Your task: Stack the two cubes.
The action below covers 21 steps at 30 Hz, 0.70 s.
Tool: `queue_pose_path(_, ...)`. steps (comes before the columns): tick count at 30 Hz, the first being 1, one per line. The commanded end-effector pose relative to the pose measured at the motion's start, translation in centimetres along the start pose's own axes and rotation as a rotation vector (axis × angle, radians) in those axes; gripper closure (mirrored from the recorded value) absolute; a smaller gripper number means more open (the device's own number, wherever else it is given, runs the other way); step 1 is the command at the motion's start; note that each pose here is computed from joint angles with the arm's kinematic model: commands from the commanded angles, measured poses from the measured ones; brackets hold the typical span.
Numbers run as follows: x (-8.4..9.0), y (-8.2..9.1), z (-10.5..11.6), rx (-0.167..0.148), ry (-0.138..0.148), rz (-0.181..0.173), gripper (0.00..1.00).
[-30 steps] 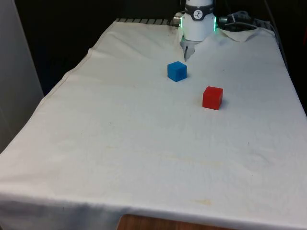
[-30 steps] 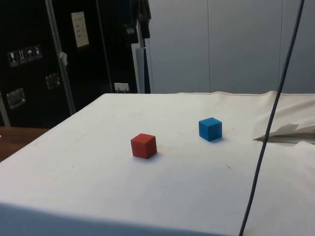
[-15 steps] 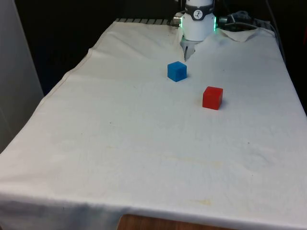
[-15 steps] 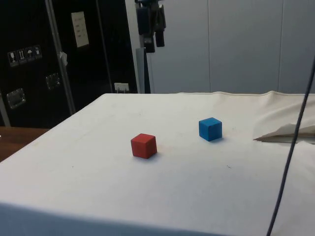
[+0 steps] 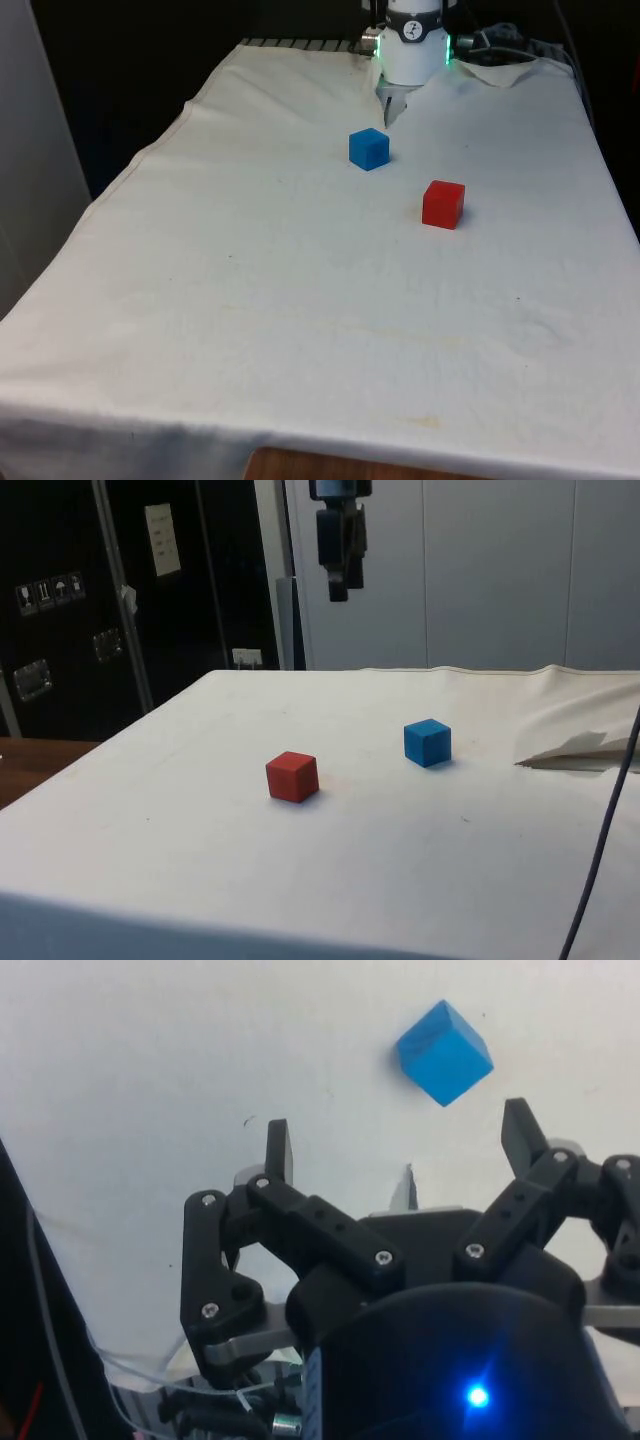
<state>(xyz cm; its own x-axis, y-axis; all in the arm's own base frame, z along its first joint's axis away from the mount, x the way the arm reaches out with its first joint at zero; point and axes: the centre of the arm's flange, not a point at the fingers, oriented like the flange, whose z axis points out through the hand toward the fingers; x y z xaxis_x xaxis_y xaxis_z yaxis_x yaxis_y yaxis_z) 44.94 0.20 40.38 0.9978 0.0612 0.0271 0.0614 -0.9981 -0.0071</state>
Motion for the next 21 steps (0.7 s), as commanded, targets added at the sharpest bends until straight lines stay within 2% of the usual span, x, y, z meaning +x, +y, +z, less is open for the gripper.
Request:
queue_pose_path(1,-0.5,0.3,0.2,-0.004,0.013,-0.001,0.0)
queue_pose_path(4,-1.4,0.6,0.6,-0.001,0.019,-0.004,0.0)
queue_pose_path(5,-1.2,0.4,0.6,0.004,0.007,-0.002,0.0)
queue_pose_path(7,-2.2,0.9,1.0,0.002,0.023,-0.005,0.0)
queue_pose_path(10,-3.0,1.4,1.5,0.005,0.027,-0.005,0.0)
queue_pose_path(11,-2.9,1.2,1.5,0.011,0.015,-0.005,0.0)
queue_pose_path(12,-3.2,1.5,1.7,0.005,0.027,-0.005,0.0)
queue_pose_path(15,-3.9,2.0,2.4,0.009,0.029,-0.005,0.0)
queue_pose_path(20,-4.8,2.6,3.6,0.015,0.028,0.002,0.0)
queue_pose_path(21,-4.6,2.5,3.6,0.022,0.019,0.002,0.0)
